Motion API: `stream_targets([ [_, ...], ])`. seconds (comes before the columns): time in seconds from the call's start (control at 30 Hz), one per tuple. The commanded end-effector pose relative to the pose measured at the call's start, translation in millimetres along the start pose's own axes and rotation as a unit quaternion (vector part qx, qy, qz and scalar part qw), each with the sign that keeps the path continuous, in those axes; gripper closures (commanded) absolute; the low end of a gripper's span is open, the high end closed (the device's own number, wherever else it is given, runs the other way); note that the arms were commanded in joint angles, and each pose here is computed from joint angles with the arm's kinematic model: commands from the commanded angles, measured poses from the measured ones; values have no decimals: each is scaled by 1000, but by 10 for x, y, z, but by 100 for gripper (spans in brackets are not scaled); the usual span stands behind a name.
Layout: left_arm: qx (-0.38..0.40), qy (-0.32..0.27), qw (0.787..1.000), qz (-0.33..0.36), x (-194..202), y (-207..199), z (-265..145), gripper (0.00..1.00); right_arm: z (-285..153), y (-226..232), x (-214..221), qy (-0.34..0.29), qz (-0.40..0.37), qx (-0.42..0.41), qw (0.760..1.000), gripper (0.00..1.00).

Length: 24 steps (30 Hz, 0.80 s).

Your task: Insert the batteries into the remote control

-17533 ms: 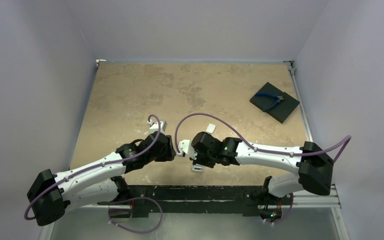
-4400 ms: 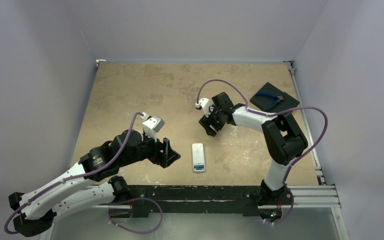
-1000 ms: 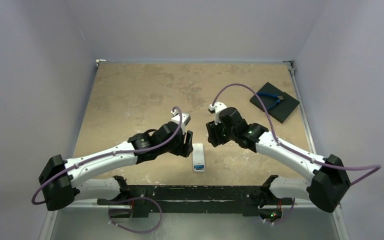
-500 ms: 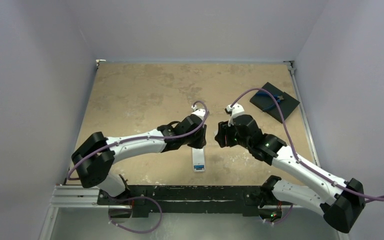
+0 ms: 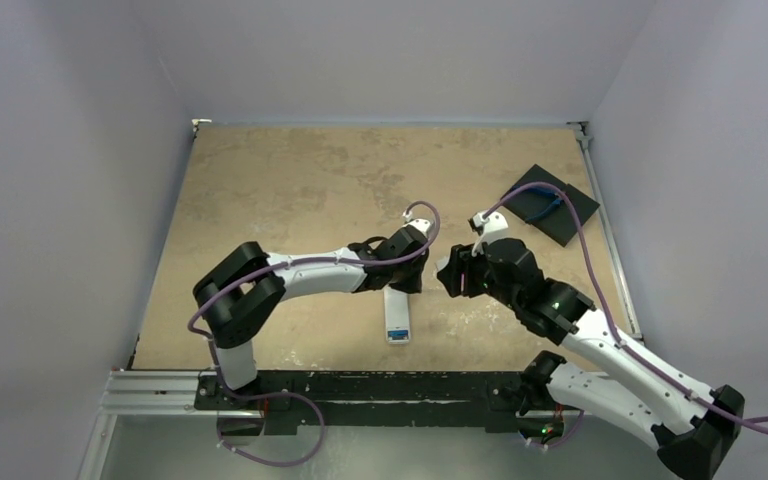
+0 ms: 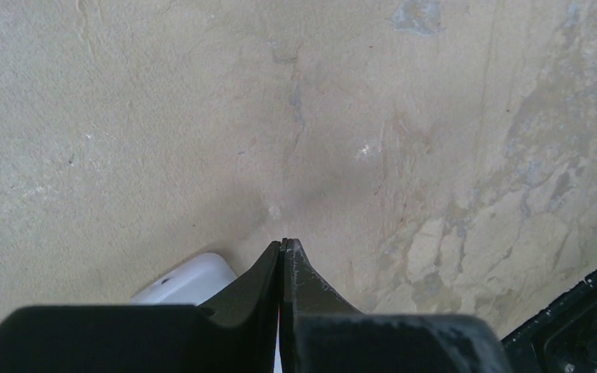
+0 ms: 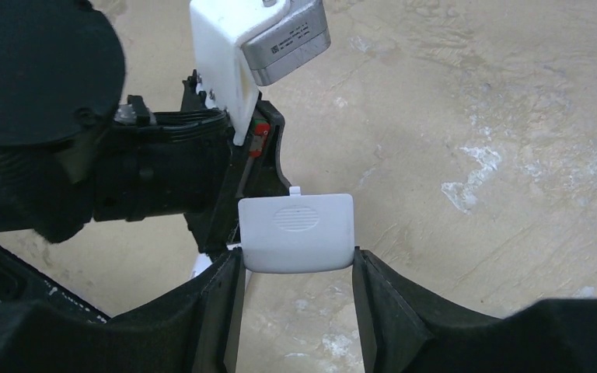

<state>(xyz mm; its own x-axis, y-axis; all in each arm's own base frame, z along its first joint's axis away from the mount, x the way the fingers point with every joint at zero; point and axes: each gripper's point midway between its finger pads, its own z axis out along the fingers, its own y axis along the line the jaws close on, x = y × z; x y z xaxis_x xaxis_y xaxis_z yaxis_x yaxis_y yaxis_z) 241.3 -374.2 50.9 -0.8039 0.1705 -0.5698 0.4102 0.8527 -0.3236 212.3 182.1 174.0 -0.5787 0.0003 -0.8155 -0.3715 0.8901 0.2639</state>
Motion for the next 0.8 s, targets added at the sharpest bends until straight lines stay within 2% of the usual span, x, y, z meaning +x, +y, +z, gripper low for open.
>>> stream_targets([
  [0.0, 0, -12, 1000, -20, -146, 13, 67, 100, -75, -22, -44, -12, 11, 7, 1000, 79],
  [0.27, -36, 15, 999, -31, 84, 317, 131, 100, -92, 8, -44, -13, 13, -3, 1000, 78],
  [0.77, -77, 22, 996, -33, 249, 626, -107, 100, 8, 136, 98, 27, -11, -35, 999, 78],
])
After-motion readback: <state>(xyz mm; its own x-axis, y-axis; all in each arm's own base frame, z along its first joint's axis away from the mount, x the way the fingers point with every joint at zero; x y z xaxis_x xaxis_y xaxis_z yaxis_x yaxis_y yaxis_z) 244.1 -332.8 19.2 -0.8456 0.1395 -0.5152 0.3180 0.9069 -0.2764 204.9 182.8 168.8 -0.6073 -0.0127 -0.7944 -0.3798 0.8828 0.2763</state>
